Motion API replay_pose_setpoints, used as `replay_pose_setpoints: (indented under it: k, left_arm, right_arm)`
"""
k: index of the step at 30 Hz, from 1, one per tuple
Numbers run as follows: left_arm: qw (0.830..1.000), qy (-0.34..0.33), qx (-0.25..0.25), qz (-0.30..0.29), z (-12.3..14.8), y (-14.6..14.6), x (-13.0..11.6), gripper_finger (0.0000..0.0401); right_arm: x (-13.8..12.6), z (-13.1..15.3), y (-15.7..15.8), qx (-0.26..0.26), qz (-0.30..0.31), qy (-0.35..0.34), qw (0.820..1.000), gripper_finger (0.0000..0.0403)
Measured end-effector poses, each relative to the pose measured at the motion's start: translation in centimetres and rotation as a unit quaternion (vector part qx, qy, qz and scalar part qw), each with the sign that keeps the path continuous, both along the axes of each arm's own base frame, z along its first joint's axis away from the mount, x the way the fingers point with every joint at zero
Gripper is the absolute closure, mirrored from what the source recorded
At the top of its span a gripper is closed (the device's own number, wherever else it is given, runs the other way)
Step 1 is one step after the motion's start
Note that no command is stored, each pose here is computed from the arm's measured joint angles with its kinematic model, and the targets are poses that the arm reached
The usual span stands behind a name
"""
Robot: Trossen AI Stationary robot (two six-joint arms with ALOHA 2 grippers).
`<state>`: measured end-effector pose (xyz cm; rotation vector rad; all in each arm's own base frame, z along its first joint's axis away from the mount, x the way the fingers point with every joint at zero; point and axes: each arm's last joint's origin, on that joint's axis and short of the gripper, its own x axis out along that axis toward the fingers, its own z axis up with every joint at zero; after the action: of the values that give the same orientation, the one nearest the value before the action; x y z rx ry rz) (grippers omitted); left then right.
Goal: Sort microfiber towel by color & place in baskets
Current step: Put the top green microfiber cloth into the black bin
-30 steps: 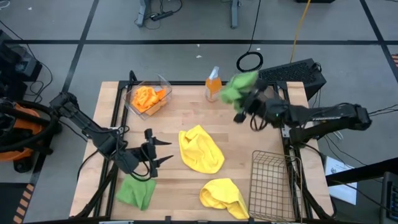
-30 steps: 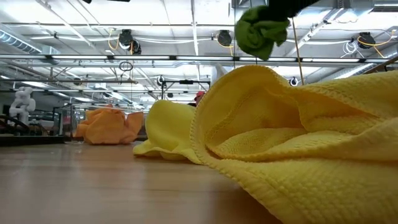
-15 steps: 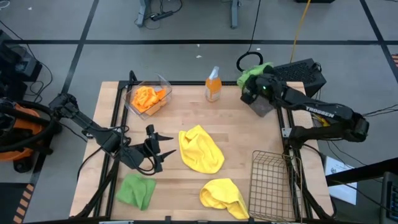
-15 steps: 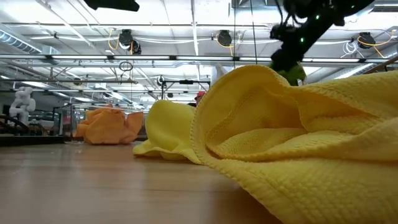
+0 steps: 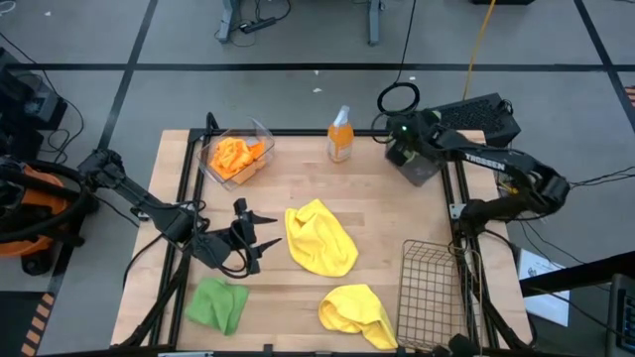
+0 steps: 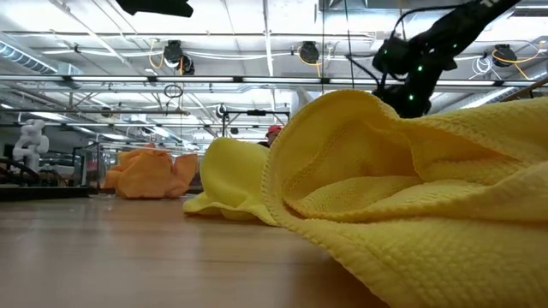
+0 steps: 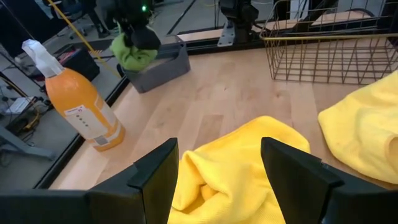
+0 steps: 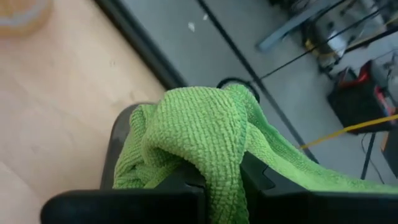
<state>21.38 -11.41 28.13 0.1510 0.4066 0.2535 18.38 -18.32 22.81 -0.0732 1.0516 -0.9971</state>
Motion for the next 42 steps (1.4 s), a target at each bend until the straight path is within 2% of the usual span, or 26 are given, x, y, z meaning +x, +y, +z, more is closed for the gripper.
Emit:
replay_pose_setpoints:
  k: [11,20,23,35,42]
  left_arm:
    - [1.0,0.025,0.007,-0.012,-1.2,-0.6,0.8,0.0166]
    - [1.0,0.019,0.001,-0.015,-1.2,-0.7,1.0,0.0166]
    - [1.0,0.018,0.0,-0.016,-1.2,-0.7,1.0,0.0166]
    - [1.0,0.019,0.0,-0.016,-1.2,-0.7,1.0,0.0166]
    - [1.0,0.019,0.001,-0.016,-1.2,-0.7,1.0,0.0166]
  right_arm:
    - [0.8,-3.5,-0.9,0.057,-0.016,0.046,0.997,0.0375]
    - [0.8,-3.8,-1.0,0.071,-0.018,0.039,0.997,0.0366]
    - [0.8,-3.8,-0.9,0.074,-0.021,0.04,0.996,0.034]
    - [0.1,-4.0,-0.3,0.103,-0.031,0.07,0.992,0.0188]
    - [-0.6,-1.4,0.7,0.072,-0.025,0.032,0.997,0.0139]
